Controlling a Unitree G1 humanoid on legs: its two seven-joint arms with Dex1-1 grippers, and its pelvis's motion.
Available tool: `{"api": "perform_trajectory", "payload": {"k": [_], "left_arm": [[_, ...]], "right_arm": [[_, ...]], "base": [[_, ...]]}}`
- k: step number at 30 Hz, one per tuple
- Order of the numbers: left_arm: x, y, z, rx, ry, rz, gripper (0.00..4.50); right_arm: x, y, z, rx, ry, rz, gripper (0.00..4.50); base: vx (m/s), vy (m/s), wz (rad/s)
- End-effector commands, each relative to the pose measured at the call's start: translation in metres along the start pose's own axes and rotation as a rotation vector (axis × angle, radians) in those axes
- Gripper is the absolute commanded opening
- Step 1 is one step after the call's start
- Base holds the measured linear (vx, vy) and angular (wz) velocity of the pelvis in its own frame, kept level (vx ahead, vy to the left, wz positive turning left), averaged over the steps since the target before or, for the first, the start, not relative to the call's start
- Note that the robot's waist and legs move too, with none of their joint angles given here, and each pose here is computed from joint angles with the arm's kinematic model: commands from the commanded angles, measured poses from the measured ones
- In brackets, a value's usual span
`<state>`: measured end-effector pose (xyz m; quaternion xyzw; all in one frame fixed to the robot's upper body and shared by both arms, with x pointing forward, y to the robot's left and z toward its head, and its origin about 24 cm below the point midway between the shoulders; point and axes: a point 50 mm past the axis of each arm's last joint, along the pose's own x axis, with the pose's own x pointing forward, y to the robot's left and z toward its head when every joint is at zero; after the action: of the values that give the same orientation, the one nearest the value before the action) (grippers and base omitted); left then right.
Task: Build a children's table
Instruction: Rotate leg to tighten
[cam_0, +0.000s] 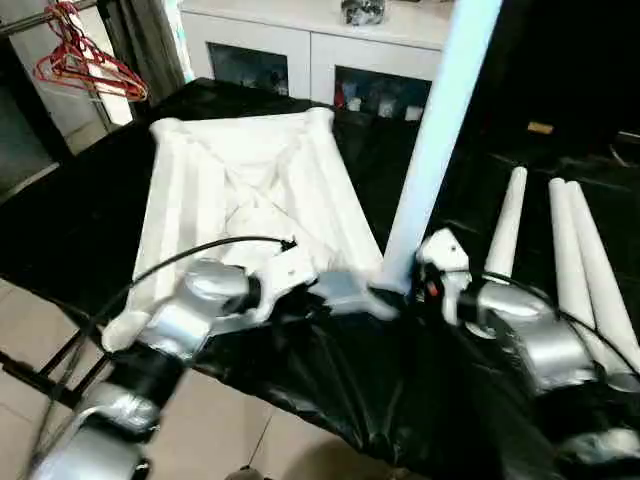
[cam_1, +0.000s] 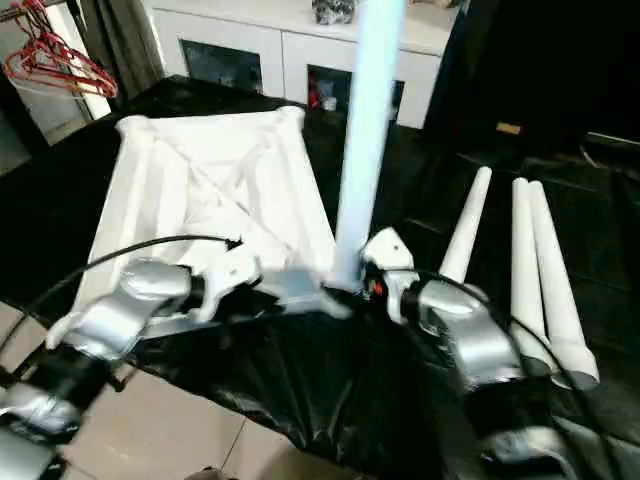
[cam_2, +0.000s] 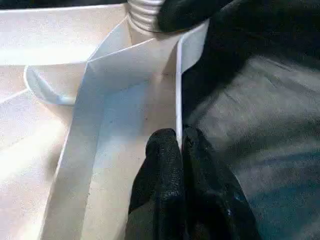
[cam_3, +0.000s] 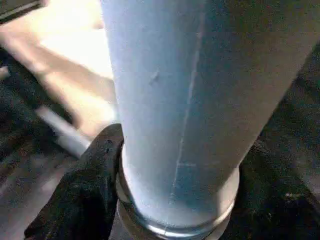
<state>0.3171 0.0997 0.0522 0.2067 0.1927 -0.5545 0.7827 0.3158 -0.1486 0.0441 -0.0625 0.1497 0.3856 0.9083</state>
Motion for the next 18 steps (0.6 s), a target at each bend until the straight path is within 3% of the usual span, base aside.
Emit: {"api": "perform_trajectory", "payload": {"k": [1, 5, 9, 12, 18], "left_arm": [[0.011, 0.009, 0.015, -0.024, -0.019, 0.125, 0.0], [0.03, 0.008, 0.027, -0.067, -0.031, 0.202, 0.0], [0.043, 0.0, 0.037, -0.04, -0.044, 0.181, 0.0], [0.046, -0.004, 0.038, -0.02, -0.041, 0.159, 0.0], [0.038, -0.004, 0.033, 0.023, -0.044, 0.13, 0.0]], "right_arm": [[0.017, 0.004, -0.009, 0.073, 0.028, -0.119, 2.68], [0.039, 0.006, -0.007, 0.149, 0.018, -0.308, 2.68], [0.051, 0.014, 0.001, 0.131, -0.012, -0.319, 2.68], [0.053, 0.016, 0.004, 0.157, -0.039, -0.278, 3.38], [0.044, 0.006, 0.007, 0.109, -0.058, -0.252, 3.81]], "base": [[0.0, 0.0, 0.0], [0.0, 0.0, 0.0], [0.0, 0.0, 0.0], [0.0, 0.0, 0.0], [0.0, 0.0, 0.0]]}}
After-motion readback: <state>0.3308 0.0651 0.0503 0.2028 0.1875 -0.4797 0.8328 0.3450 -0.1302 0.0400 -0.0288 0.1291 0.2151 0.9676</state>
